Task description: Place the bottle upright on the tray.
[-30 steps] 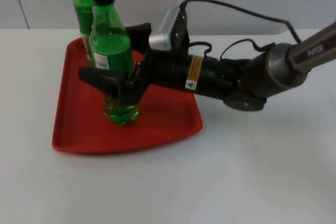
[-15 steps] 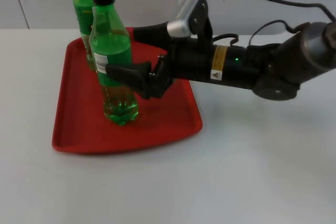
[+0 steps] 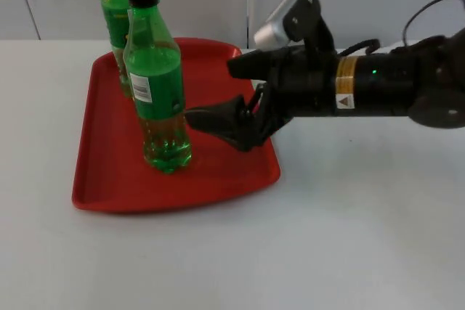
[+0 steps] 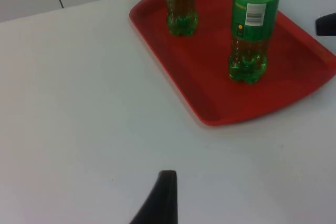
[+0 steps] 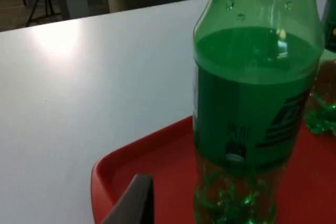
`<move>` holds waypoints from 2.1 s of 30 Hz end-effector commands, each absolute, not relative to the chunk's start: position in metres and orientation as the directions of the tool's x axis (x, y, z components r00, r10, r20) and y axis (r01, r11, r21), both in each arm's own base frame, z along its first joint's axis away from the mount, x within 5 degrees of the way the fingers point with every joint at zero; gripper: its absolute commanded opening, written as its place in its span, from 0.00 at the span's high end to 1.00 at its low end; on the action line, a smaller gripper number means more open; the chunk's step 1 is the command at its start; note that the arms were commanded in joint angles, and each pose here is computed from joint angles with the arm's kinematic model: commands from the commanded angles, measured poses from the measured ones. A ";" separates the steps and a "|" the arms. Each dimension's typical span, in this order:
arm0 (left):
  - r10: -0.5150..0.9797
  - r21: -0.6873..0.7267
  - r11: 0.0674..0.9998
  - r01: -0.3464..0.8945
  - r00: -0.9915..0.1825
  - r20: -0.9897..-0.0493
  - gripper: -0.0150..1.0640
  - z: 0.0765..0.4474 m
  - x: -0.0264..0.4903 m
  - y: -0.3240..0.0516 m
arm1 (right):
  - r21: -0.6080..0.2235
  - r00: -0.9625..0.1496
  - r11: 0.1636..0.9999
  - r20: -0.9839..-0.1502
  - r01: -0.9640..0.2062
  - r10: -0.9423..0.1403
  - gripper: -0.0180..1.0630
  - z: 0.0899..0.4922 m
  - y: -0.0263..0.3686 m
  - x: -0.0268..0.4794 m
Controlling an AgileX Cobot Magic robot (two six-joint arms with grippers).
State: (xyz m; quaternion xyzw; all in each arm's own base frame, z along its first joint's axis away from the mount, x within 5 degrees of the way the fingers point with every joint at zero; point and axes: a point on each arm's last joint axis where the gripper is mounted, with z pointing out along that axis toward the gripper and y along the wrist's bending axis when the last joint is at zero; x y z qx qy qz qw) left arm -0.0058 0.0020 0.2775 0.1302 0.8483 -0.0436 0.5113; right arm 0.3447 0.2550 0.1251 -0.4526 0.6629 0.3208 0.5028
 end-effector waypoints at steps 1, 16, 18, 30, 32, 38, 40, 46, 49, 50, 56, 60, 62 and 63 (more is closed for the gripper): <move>0.172 0.058 0.964 0.258 -0.442 -0.881 0.17 0.276 -0.005 0.002 | -0.012 -0.142 0.440 -0.938 -0.898 -0.317 0.01 0.139 0.243 0.337; 0.172 0.058 0.964 0.258 -0.442 -0.881 0.17 0.276 -0.005 0.002 | 0.022 -0.376 0.637 -0.822 -0.771 -0.427 0.01 0.169 0.192 0.285; 0.172 0.058 0.964 0.258 -0.442 -0.881 0.17 0.276 -0.005 0.002 | 0.042 -0.434 0.695 -0.807 -0.718 -0.400 0.01 0.177 0.182 0.278; 0.172 0.058 0.964 0.258 -0.442 -0.881 0.17 0.276 -0.005 0.002 | 0.126 -0.521 0.832 -0.827 -0.540 -0.213 0.01 0.221 0.149 0.243; 0.172 0.058 0.964 0.258 -0.442 -0.881 0.17 0.276 -0.005 0.002 | 0.118 -0.493 0.834 -0.848 -0.538 -0.198 0.01 0.233 0.143 0.235; 0.172 0.058 0.964 0.258 -0.442 -0.881 0.17 0.276 -0.005 0.002 | -0.006 -0.444 0.888 -0.865 -0.459 -0.235 0.01 0.255 0.123 0.226; 0.172 0.058 0.964 0.258 -0.442 -0.881 0.17 0.276 -0.005 0.002 | -0.083 -0.482 0.931 -0.837 -0.356 -0.259 0.01 0.255 0.109 0.226; 0.172 0.058 0.964 0.258 -0.442 -0.881 0.17 0.276 -0.005 0.002 | -0.165 -0.686 0.972 -0.688 -0.169 -0.236 0.01 0.245 0.086 0.218; 0.172 0.058 0.964 0.258 -0.442 -0.881 0.17 0.276 -0.005 0.002 | -0.110 -0.735 0.952 -0.613 -0.286 -0.291 0.01 0.238 0.095 0.210; 0.172 0.058 0.964 0.258 -0.442 -0.881 0.17 0.276 -0.005 0.002 | -0.074 -0.746 0.940 -0.589 -0.332 -0.309 0.01 0.236 0.099 0.206; 0.172 0.058 0.964 0.258 -0.442 -0.881 0.17 0.276 -0.005 0.002 | 0.074 -0.746 0.876 -0.561 -0.477 -0.359 0.01 0.235 0.115 0.196; 0.172 0.058 0.964 0.258 -0.442 -0.881 0.17 0.276 -0.005 0.002 | 0.136 -0.729 0.835 -0.574 -0.534 -0.373 0.01 0.236 0.123 0.192; 0.172 0.058 0.964 0.258 -0.442 -0.881 0.17 0.276 -0.005 0.002 | 0.154 -0.708 0.805 -0.588 -0.573 -0.392 0.01 0.237 0.127 0.191; 0.172 0.058 0.964 0.258 -0.442 -0.881 0.17 0.276 -0.005 0.002 | 0.154 -0.708 0.805 -0.588 -0.573 -0.392 0.01 0.237 0.127 0.191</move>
